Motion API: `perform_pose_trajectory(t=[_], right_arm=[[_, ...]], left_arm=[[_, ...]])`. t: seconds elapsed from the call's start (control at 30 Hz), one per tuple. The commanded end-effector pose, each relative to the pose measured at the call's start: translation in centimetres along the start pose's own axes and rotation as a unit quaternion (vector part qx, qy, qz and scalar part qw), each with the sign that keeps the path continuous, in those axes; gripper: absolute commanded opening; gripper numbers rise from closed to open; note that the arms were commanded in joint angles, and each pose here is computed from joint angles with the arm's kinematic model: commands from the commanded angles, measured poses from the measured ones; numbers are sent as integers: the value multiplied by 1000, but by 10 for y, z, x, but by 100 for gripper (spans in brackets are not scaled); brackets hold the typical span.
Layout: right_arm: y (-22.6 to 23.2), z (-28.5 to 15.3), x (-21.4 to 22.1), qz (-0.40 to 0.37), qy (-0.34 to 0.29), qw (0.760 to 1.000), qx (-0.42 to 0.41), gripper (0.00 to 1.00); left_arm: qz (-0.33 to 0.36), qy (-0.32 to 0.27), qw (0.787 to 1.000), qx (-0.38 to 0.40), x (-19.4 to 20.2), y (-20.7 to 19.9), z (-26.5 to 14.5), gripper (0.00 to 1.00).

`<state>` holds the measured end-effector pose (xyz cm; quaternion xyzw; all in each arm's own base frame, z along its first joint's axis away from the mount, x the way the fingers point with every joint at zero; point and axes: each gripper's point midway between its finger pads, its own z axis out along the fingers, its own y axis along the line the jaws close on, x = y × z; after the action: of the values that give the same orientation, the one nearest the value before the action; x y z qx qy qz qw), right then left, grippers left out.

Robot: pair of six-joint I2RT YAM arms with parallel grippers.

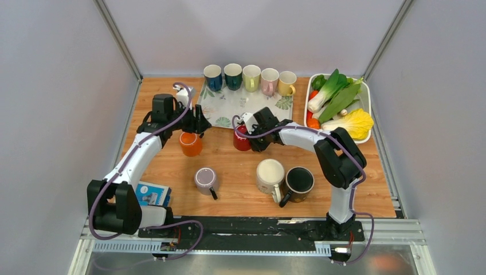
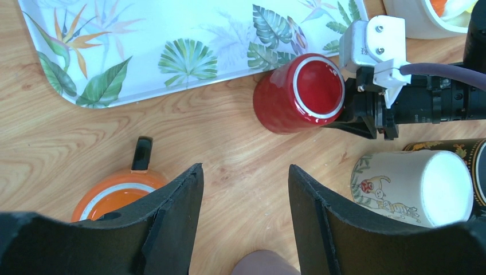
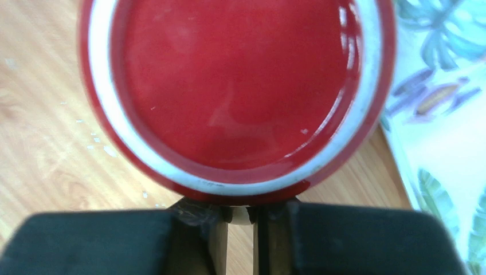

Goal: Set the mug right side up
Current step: Turn over the cup at the center of the board.

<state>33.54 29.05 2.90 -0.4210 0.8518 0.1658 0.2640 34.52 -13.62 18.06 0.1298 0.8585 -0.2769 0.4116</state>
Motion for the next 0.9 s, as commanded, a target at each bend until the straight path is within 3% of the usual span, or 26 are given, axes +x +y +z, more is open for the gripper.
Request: perform_pose_trajectory(t=[0.0, 0.03, 0.13, 0.27, 0.43, 0.5, 0.7, 0.73, 0.77, 0.8, 0.87], right_arm=[[2, -10, -37, -34, -56, 998, -16, 4], [2, -17, -44, -38, -66, 997, -16, 0], [5, -47, -70, -55, -102, 993, -32, 0], [6, -84, -93, -58, -142, 983, -100, 0], [-4, -105, -107, -15, -159, 966, -203, 0], [-2, -114, -112, 12, -181, 946, -270, 0], [15, -150, -117, 80, -222, 847, -476, 0], [17, -152, -114, 86, -216, 835, -498, 0], [19, -154, -112, 91, -207, 825, -517, 0], [21, -156, -110, 86, -202, 818, -532, 0], [24, -155, -108, 83, -191, 811, -546, 0]], left_arm=[[32, -30, 999, 16, -16, -8, -6, 63], [51, -35, 998, 24, -19, -10, -6, 63], [115, -49, 992, 24, -22, -10, -8, 63], [279, -82, 956, 23, -30, -17, -12, 65], [488, -120, 864, -38, -39, -21, -14, 68], [549, -139, 822, -59, -40, -25, -13, 70], [663, -212, 708, -122, -53, -46, -11, 71], [680, -234, 679, -144, -60, -52, -11, 71], [689, -235, 669, -150, -58, -53, -6, 70], [700, -259, 644, -170, -66, -62, -10, 70], [709, -279, 621, -183, -71, -71, -6, 70]])
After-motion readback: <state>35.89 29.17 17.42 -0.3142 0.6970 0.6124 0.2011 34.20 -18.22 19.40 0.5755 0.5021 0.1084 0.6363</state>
